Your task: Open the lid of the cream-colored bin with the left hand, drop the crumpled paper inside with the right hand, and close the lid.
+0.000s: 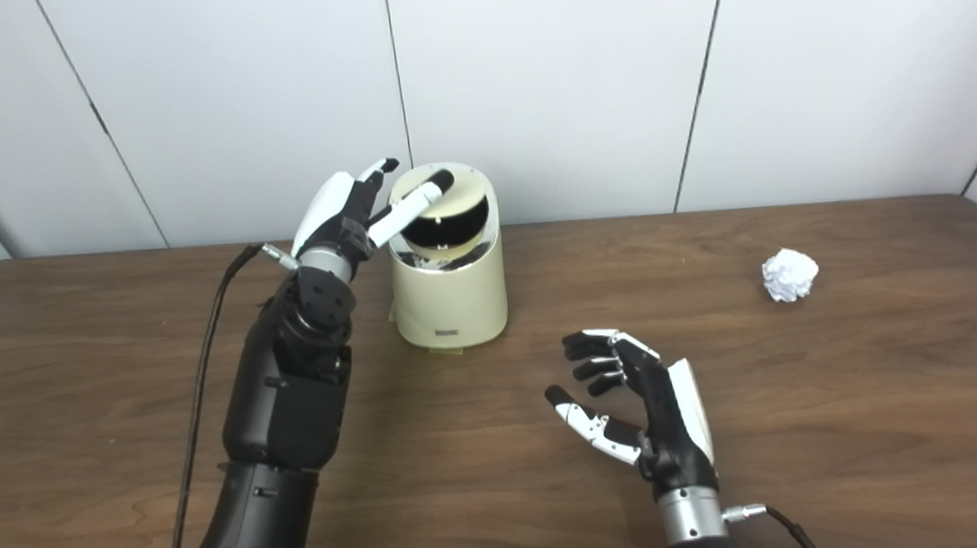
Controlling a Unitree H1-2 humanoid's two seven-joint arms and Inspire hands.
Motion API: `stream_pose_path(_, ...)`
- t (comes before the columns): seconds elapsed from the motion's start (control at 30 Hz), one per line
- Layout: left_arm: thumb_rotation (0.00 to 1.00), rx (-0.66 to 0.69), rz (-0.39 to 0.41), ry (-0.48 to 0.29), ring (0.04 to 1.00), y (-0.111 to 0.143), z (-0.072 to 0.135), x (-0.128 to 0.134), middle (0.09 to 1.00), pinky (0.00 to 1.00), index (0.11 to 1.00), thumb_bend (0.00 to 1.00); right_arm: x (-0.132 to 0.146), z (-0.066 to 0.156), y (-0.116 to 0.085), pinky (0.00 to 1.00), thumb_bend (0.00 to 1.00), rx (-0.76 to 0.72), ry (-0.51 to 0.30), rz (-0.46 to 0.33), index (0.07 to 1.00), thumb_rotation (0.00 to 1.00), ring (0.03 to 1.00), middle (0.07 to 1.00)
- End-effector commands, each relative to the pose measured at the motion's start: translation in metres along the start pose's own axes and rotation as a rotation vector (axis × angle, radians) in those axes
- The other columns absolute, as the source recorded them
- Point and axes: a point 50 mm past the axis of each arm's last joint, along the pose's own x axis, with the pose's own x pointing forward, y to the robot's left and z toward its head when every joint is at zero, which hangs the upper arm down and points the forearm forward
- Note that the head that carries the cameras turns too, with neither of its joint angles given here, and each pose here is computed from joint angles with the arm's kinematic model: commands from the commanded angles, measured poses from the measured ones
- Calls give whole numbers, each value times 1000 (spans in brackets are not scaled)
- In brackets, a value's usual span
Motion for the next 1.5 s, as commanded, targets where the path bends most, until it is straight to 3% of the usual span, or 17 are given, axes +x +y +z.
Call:
stream_pose_path(0.0, 1000, -10, 50, -91, 1000, 29, 35, 4, 1000, 1000, 1000, 916, 6, -5, 13, 468, 290, -3, -5, 18, 637, 149, 574, 648)
stream_pose_path(0.23, 1000, -132, 98, -169, 1000, 49, 38, -4, 1000, 1000, 1000, 869, 9, -7, 13, 492, 291, 8, 7, 18, 642, 132, 584, 656)
stream_pose_path(0.43, 1000, -262, 222, -308, 984, 67, 29, -34, 998, 930, 1000, 585, 12, -11, 11, 499, 295, 12, 6, 11, 638, 145, 589, 648)
stream_pose_path(0.5, 902, -305, 236, -325, 974, 73, 24, -48, 990, 906, 992, 437, 13, -12, 10, 505, 293, 3, 2, 15, 640, 152, 598, 655)
stream_pose_path(0.57, 693, -412, 258, -362, 934, 74, 13, -61, 962, 876, 958, 362, 14, -13, 9, 493, 292, 2, 0, 15, 639, 153, 585, 650)
stream_pose_path(0.6, 636, -468, 266, -386, 912, 74, 6, -66, 945, 848, 937, 323, 14, -13, 9, 489, 292, 0, 1, 16, 637, 160, 580, 647)
stream_pose_path(0.7, 625, -545, 267, -462, 862, 76, -17, -80, 895, 803, 897, 245, 15, -13, 7, 489, 286, -3, -6, 17, 635, 167, 577, 642)
stream_pose_path(0.83, 541, -619, 240, -530, 846, 75, -43, -94, 877, 776, 858, 278, 15, -13, 4, 479, 287, 6, -9, 17, 633, 181, 566, 630)
stream_pose_path(1.1, 600, -692, 267, -542, 838, 56, -79, -125, 847, 787, 818, 277, 16, -14, -5, 510, 287, 10, -26, -4, 630, 254, 597, 641)
stream_pose_path(1.23, 640, -737, 224, -559, 877, 46, -99, -136, 879, 846, 841, 274, 17, -4, -10, 527, 284, 18, -20, -15, 629, 270, 602, 641)
stream_pose_path(1.33, 625, -757, 209, -565, 882, 39, -114, -142, 881, 845, 838, 278, 17, 5, -15, 540, 295, 5, -40, -38, 629, 367, 615, 644)
stream_pose_path(1.47, 630, -775, 193, -539, 897, 28, -128, -151, 898, 848, 852, 266, 26, 21, -26, 531, 274, -59, -139, -55, 621, 228, 604, 634)
